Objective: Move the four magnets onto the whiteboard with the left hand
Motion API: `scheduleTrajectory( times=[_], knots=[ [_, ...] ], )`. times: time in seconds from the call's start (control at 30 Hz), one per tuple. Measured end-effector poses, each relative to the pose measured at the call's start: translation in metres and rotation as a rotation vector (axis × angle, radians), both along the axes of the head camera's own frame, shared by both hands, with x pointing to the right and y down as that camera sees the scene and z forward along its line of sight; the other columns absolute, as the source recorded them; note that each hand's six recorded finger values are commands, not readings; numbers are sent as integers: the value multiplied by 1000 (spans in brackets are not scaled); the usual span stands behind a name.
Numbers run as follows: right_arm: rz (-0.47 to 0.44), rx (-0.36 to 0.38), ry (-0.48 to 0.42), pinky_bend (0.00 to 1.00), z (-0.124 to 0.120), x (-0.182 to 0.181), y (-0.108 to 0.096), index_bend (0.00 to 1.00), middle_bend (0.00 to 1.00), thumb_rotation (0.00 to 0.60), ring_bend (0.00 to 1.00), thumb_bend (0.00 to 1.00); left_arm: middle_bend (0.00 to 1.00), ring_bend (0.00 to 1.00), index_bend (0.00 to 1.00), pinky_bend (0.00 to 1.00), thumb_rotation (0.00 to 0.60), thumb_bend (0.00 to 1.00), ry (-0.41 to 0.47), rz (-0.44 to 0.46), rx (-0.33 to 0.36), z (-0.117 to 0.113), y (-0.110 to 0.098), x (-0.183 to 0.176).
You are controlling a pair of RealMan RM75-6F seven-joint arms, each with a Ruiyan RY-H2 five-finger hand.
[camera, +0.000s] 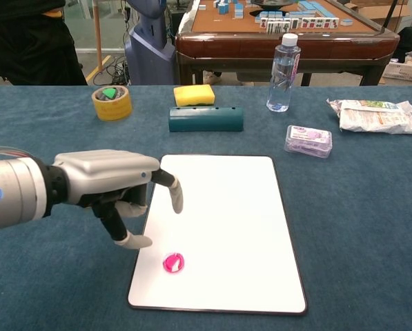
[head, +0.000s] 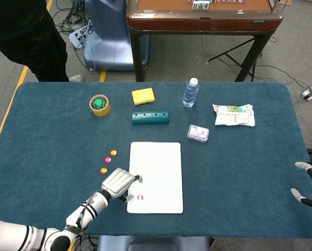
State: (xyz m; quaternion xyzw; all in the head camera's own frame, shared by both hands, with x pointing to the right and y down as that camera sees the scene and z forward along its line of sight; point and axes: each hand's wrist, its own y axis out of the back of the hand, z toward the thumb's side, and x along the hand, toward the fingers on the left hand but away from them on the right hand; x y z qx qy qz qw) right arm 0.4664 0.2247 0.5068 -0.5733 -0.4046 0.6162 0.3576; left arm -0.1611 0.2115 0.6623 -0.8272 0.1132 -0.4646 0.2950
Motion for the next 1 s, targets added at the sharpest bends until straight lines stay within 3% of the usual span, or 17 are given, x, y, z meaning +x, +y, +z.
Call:
scheduleTrajectory(
  times=[0.47,0.63,1.0],
  knots=[
    [-12,-37,16,603,12,-5,-1,292,310,600,371,131,1000,1000,470,1000,600,285,-151,-191,45,37,-39,-70],
    [-16,-46,18,603,15,-6,-1,292,310,600,370,132,1000,1000,498,1000,600,285,-163,-264,64,46,-51,-75],
    [-19,-52,19,603,16,-6,-1,292,311,600,371,131,1000,1000,528,1000,600,285,-241,-331,65,60,-61,-75]
  ],
)
